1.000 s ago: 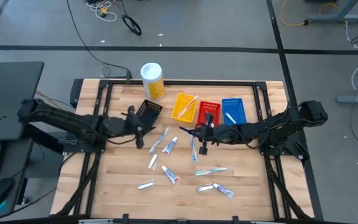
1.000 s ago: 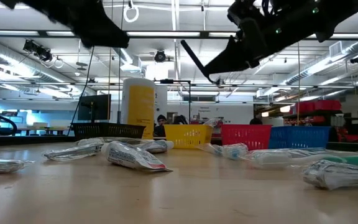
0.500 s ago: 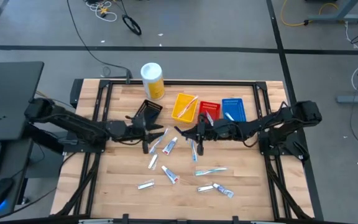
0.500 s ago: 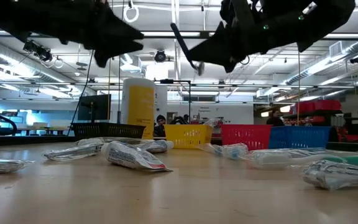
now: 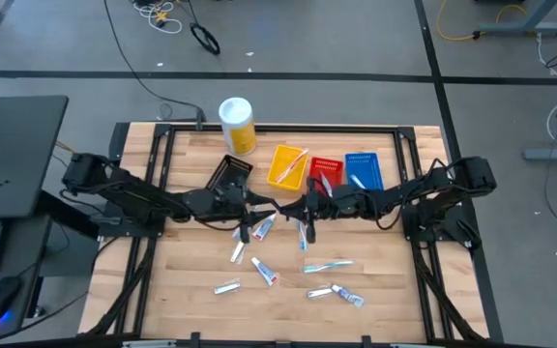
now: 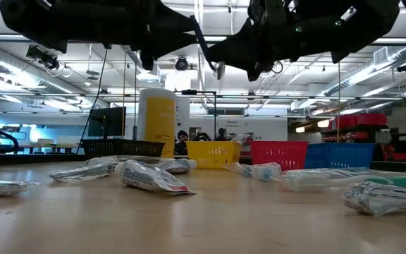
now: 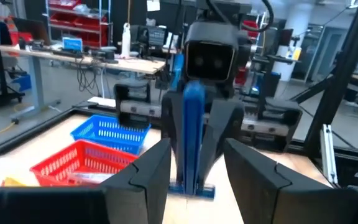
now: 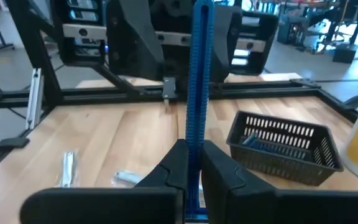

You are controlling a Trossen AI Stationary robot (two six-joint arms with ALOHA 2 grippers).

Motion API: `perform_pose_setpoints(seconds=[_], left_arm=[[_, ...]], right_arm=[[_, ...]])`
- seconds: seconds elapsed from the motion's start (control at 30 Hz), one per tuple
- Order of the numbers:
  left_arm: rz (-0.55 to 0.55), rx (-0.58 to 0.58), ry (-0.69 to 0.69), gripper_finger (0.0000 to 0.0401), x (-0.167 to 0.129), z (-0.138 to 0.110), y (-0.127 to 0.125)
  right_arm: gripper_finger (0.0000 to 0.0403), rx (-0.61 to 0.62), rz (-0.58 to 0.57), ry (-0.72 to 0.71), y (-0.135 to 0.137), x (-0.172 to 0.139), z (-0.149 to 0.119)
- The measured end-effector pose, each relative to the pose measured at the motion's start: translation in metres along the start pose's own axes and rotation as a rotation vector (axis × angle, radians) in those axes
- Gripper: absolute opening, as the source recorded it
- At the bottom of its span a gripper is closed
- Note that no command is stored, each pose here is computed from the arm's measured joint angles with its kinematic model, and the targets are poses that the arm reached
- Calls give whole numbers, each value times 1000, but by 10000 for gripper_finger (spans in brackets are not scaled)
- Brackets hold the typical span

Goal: Pick & Place Travel size toiletries
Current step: Put the blue razor into the black bin

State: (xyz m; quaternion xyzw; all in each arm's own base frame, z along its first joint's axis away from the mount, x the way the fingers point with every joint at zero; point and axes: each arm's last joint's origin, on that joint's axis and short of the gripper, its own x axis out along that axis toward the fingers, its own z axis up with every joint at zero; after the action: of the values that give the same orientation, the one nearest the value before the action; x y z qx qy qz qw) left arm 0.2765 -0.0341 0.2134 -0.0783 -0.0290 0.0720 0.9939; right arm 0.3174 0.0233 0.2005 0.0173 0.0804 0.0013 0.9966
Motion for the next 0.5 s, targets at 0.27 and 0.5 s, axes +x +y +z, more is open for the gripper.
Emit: perform_pose_setpoints(seconds=[0.27, 0.5], left_arm=[[-16, 18, -12, 160, 5, 6, -2], [-4, 6, -28, 156, 7, 9, 2]], right_arm=[[26, 0, 0, -21, 0, 0, 2], [26, -5, 6, -37, 0, 1, 5]])
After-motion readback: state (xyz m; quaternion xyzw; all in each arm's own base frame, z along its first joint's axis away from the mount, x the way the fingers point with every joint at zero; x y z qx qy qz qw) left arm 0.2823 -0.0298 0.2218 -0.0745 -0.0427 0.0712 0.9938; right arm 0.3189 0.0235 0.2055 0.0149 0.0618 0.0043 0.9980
